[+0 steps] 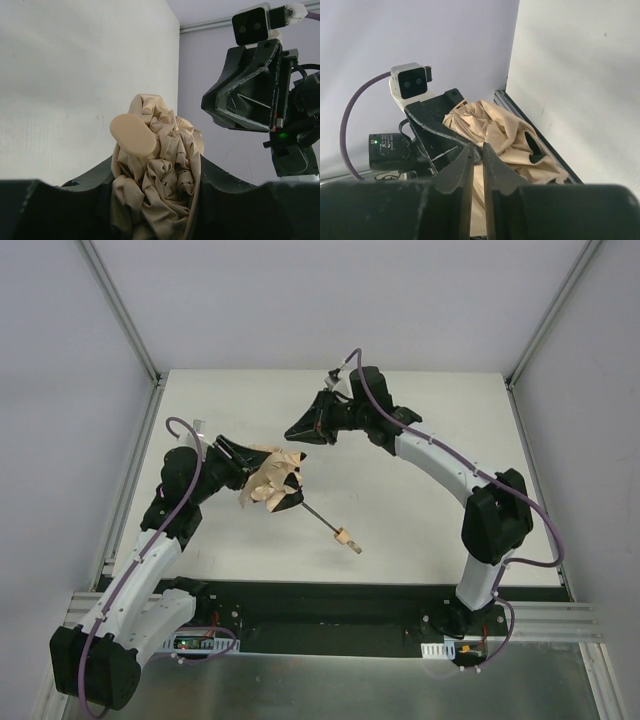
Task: Put away the umbrella
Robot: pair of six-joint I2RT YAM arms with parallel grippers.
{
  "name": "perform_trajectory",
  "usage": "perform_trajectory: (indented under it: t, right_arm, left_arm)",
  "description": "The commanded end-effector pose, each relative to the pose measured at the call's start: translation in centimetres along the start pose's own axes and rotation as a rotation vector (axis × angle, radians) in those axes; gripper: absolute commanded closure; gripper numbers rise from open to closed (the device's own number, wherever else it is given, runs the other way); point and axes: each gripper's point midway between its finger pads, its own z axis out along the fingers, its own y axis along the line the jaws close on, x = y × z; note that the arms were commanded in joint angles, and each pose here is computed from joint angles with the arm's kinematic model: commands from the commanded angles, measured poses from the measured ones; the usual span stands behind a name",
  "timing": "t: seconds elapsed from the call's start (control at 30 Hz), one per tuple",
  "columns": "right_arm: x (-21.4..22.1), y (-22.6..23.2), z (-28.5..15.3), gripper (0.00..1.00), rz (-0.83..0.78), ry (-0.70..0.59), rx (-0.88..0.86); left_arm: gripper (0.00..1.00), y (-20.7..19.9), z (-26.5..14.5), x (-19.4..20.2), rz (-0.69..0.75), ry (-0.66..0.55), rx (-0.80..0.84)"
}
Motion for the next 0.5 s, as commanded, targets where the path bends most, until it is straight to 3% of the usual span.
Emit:
perform_trajectory:
  t: [0.0,0.17,0.33,0.47]
  right_arm:
    - [-1.0,2.6,-3.5,0.82,-0.177,-0.014,-0.015]
    - [0.9,1.0,-8.2,0.52,-0.537,0.066,0.171]
    - [5.1,2.8,-11.4,0.27,-0.826,0.086,0.183]
    - [8.7,5.4,-12.1,0.21,-1.05,-0.014,0.157]
  left_arm:
    - [1.0,-3.8,-0.5,-0.7,0.031,-0.014,0.105]
    - [1.0,-3.5,0.0,-0.7,-0.021,0.004,0.068]
    - [1.0,-2.9,0.4,-0.7,-0.056,0.015,0.019]
    - [1.0,-2.0,0.8,-0.4,-0.103,0.039,-0.035]
